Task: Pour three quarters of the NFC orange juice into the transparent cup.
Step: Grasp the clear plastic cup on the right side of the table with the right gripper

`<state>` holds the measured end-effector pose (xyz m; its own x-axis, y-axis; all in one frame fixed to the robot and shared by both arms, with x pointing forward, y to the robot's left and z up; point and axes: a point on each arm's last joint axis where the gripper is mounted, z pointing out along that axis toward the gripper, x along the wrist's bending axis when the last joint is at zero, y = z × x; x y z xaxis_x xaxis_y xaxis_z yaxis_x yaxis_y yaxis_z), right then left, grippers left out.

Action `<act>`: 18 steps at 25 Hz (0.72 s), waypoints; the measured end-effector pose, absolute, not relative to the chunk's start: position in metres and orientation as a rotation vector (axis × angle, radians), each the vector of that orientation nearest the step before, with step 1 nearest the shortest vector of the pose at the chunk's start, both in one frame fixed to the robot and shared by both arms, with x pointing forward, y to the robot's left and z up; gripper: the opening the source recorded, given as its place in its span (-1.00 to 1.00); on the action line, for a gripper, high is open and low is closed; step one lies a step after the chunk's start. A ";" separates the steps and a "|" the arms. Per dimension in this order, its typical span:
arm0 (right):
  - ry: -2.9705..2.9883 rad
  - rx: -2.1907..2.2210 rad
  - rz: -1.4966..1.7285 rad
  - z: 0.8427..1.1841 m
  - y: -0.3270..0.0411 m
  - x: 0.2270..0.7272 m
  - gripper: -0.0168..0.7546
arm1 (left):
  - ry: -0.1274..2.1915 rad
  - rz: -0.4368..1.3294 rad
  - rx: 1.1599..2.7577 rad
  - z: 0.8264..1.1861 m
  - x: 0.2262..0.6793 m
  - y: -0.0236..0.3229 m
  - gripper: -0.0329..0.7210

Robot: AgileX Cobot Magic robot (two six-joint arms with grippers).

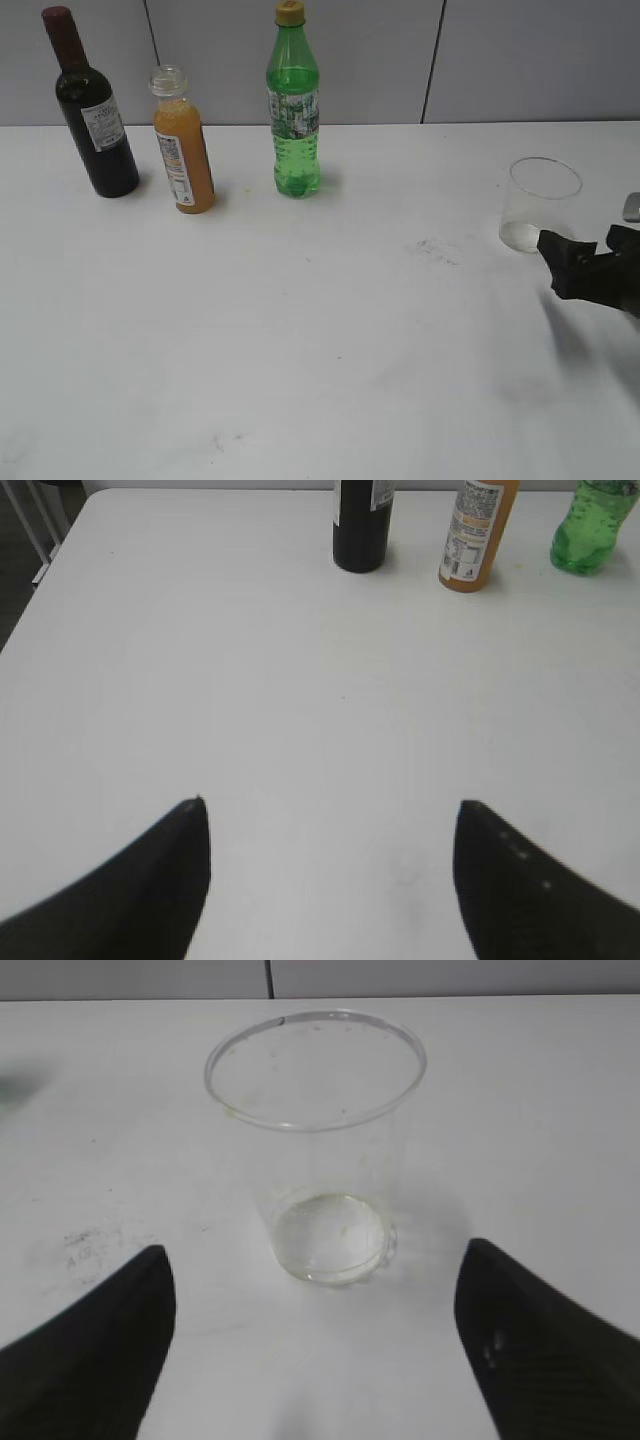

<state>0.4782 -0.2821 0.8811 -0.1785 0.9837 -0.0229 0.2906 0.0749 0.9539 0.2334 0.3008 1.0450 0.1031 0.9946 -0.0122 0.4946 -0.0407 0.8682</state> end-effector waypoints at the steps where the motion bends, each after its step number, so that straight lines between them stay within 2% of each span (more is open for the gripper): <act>1: 1.591 1.307 1.138 0.878 -0.282 0.481 0.80 | 1.487 0.850 1.638 1.045 0.233 0.301 0.64; 7: 1.634 1.340 1.117 0.856 -0.281 0.496 0.80 | 1.487 0.850 1.638 1.045 0.233 0.301 0.64; 18: 1.634 1.335 1.149 0.838 -0.279 0.527 0.80 | 1.487 0.850 1.638 1.045 0.233 0.301 0.64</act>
<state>0.5266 -0.2790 0.8379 -0.2021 0.9794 0.0039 0.3348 0.0653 0.9400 0.2334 0.3008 1.0450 0.1031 0.9946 -0.0122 0.4946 -0.0407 0.8682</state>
